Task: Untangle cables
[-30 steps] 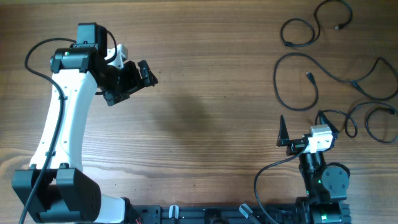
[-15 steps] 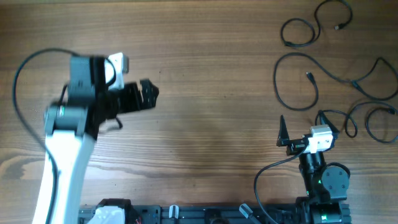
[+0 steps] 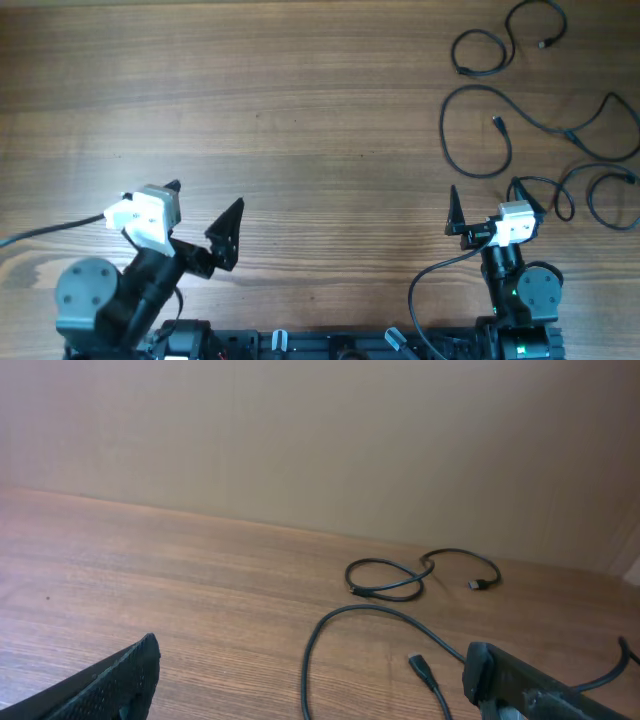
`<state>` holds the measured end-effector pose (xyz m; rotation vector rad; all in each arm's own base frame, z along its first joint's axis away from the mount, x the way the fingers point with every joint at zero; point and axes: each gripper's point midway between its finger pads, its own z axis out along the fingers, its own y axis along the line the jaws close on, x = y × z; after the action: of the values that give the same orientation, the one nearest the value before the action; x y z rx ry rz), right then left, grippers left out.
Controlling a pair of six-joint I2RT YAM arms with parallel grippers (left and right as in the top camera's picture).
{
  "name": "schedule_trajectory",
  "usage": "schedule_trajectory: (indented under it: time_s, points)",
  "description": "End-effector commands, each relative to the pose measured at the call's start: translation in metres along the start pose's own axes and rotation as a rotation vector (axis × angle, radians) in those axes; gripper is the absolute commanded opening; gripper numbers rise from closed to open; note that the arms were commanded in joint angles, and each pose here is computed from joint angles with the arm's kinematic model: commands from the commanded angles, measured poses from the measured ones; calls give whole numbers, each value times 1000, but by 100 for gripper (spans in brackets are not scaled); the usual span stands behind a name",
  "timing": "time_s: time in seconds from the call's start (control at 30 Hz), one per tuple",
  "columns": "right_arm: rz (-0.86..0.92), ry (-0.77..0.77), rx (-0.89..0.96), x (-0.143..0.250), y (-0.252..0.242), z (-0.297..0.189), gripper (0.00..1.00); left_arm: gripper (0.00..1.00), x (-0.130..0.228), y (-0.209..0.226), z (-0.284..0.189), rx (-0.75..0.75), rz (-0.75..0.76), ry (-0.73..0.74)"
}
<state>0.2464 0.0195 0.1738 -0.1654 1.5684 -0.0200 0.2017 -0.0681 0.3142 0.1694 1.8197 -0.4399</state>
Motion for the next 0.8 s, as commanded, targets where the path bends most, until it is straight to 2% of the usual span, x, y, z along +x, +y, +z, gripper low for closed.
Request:
schedule_trajectory:
  time_s: [0.0,0.13,0.37,0.67,0.77]
  points:
    - [-11,-9,8,-2,-2,-1,100,100,18,8,12,5,30,-55]
    - [-11,-9,8,-2,-2,-1,100,100,34,23,27,-18,49,-131]
    - [-11,-9,8,-2,-2,-1,100,100,40,27,33,-1,112,-296]
    - [-11,-9,8,-2,-2,-1,100,100,51,28,32,16,157,-433]
    - [-11,-9,8,-2,-2,-1,100,100,61,38,36,-21,124,-432]
